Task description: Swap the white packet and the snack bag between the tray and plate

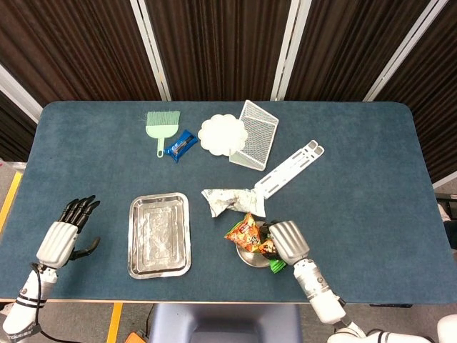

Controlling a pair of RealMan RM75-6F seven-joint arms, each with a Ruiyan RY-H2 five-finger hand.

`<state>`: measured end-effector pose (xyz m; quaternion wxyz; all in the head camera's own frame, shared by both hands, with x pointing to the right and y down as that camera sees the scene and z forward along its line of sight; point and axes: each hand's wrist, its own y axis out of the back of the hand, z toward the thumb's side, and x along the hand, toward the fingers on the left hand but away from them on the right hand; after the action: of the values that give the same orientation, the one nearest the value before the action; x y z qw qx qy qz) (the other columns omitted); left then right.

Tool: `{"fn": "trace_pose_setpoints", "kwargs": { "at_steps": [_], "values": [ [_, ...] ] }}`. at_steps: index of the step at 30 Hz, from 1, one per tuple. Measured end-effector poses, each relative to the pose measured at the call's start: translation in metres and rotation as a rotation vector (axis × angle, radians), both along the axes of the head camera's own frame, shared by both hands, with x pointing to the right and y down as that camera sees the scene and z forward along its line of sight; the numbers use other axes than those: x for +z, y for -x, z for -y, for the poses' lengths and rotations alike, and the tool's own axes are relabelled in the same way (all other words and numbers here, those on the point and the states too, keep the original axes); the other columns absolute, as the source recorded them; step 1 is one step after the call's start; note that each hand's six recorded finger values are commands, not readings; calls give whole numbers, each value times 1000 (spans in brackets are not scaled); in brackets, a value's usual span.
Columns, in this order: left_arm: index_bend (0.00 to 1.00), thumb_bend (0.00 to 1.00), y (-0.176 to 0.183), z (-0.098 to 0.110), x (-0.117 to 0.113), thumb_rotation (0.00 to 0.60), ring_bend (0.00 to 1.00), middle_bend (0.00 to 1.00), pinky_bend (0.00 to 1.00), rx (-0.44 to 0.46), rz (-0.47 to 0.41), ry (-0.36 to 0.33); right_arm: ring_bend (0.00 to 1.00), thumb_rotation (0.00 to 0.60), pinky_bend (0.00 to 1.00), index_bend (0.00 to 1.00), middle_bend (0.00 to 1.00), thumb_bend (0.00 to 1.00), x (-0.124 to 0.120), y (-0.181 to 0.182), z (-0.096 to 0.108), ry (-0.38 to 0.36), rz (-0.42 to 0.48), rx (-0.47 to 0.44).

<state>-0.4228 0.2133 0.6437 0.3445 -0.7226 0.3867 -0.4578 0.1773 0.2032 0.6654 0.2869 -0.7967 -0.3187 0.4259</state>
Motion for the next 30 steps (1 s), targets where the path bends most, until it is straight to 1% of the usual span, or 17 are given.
{"fn": "trace_pose_setpoints", "kwargs": {
  "at_steps": [3, 5, 8, 10, 12, 13, 16, 17, 18, 19, 20, 21, 23, 24, 27, 30],
  "values": [
    [0, 374, 4, -1, -2, 600, 0, 0, 45, -15, 8, -13, 641, 600, 851, 803, 695, 431, -19, 13, -7, -19, 62, -40],
    [0, 373, 5, -2, -3, 600, 0, 0, 44, -26, 8, -15, 641, 600, 850, 803, 696, 431, -29, 23, -13, -18, 98, -68],
    [0, 374, 7, -2, -2, 600, 0, 0, 44, -29, 13, -15, 641, 600, 835, 795, 696, 430, -33, 40, -22, -11, 123, -117],
    [0, 373, 6, -3, -2, 600, 0, 0, 44, -26, 16, -16, 628, 600, 795, 736, 695, 430, -29, 53, -26, -5, 123, -143],
    [0, 374, 7, -3, -4, 600, 0, 0, 45, -25, 15, -21, 593, 600, 728, 628, 673, 430, -22, 66, -30, 4, 121, -158],
    [0, 375, 7, -3, -5, 600, 0, 0, 45, -26, 16, -23, 581, 600, 711, 604, 660, 430, -18, 72, -32, 9, 120, -163],
    [0, 374, 9, -2, -7, 600, 0, 0, 44, -32, 16, -31, 508, 600, 615, 487, 577, 431, -4, 87, -41, 33, 111, -185],
    [0, 373, 10, -1, -7, 600, 0, 0, 45, -34, 16, -32, 449, 600, 559, 401, 517, 430, 1, 90, -43, 42, 105, -194],
    [0, 373, 11, -1, -7, 600, 0, 0, 45, -37, 14, -31, 340, 600, 460, 251, 412, 414, 5, 93, -47, 56, 99, -205],
    [0, 373, 12, -1, -7, 600, 0, 0, 45, -41, 13, -30, 265, 600, 391, 163, 341, 392, 8, 94, -49, 69, 94, -213],
    [0, 373, 13, -1, -7, 600, 0, 0, 44, -44, 11, -30, 155, 600, 285, 60, 237, 350, 10, 93, -51, 84, 90, -221],
    [0, 373, 14, 0, -7, 600, 0, 0, 44, -50, 11, -29, 69, 600, 190, 7, 146, 301, 12, 92, -52, 108, 83, -232],
    [0, 373, 16, 1, -7, 600, 0, 0, 44, -56, 11, -25, 4, 600, 72, 0, 41, 221, 14, 90, -54, 149, 78, -246],
    [0, 373, 17, 1, -6, 600, 0, 0, 44, -59, 11, -22, 0, 600, 33, 0, 13, 186, 13, 87, -55, 177, 78, -253],
    [0, 372, 18, 2, -7, 600, 0, 0, 44, -62, 11, -24, 0, 600, 0, 0, 0, 128, 8, 75, -53, 236, 77, -264],
    [0, 374, 19, 2, -9, 600, 0, 0, 44, -63, 11, -28, 0, 600, 0, 0, 0, 120, 0, 54, -44, 271, 64, -255]
  ]
}}
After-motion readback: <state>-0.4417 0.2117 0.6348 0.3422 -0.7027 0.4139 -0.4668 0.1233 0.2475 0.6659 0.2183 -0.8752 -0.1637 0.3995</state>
